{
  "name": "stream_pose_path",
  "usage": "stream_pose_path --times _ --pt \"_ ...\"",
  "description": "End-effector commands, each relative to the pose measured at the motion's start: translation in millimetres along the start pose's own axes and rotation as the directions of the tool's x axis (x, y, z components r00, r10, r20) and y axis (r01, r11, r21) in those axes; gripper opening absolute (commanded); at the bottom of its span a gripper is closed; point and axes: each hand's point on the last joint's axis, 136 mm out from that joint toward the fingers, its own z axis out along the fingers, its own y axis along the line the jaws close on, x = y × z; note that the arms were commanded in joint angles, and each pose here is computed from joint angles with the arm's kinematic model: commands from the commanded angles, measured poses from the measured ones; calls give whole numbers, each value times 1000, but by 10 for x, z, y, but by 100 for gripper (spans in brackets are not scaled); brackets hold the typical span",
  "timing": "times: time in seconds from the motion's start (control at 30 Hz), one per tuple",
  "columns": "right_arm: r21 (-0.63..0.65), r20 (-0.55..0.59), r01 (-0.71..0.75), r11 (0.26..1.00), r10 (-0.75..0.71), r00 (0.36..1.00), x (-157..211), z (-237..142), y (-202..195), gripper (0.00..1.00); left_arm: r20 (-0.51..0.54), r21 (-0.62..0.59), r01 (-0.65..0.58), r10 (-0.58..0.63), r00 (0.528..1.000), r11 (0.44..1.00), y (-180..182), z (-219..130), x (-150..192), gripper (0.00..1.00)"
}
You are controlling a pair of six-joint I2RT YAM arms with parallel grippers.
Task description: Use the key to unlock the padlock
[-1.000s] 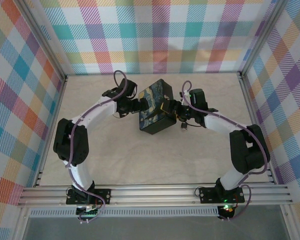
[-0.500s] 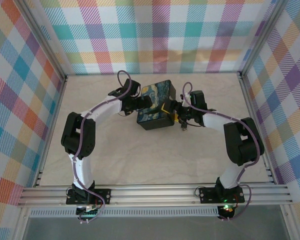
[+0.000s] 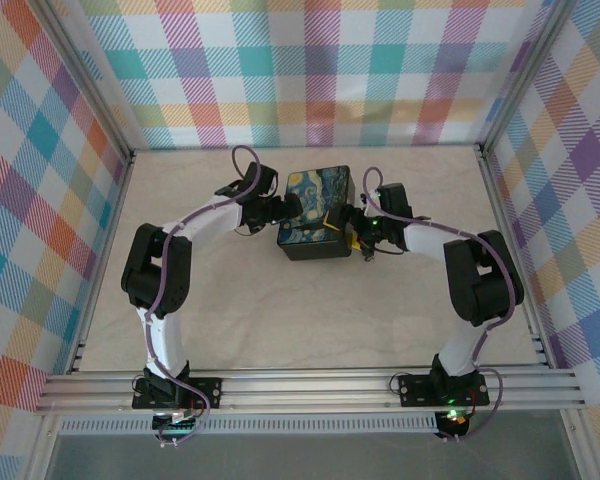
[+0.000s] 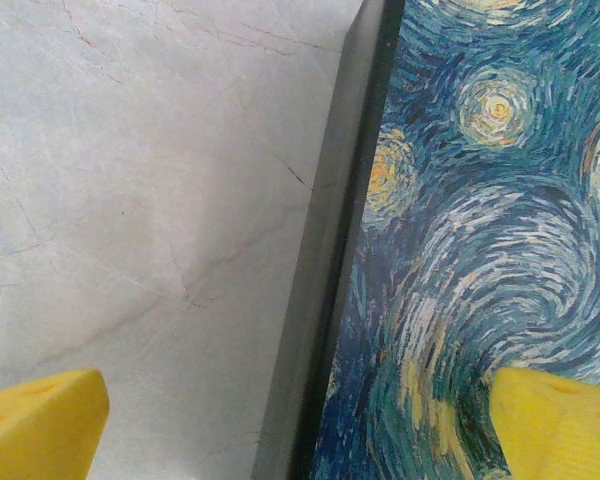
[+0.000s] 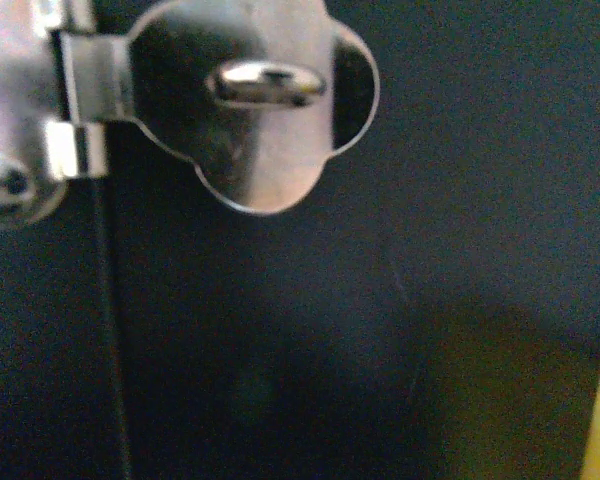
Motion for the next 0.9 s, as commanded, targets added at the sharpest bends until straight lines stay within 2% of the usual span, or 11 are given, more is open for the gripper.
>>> stream_pose_path --times 0.0,0.27,0.4,0.6,0.73,0.87 --pt "128 -7 22 991 -21 1000 -31 -25 -221 100 -68 -134 -2 -7 998 991 391 148 205 97" --pt "246 -49 79 966 -69 996 -86 -23 -390 100 -76 -152 -11 -1 997 988 439 200 202 96" --pt "166 -70 107 980 -97 993 -116 47 -352 100 -74 -159 -10 -2 997 987 481 203 170 96" --pt "-8 -49 12 1000 -12 999 -325 103 -347 100 -79 -179 4 -18 997 984 597 264 123 96" --pt "-32 -60 -21 999 19 998 -426 177 -396 100 -85 -189 8 -25 996 982 668 329 92 96" --pt "38 -58 -27 999 29 998 -516 211 -539 100 -90 -202 7 -25 996 979 724 394 63 96"
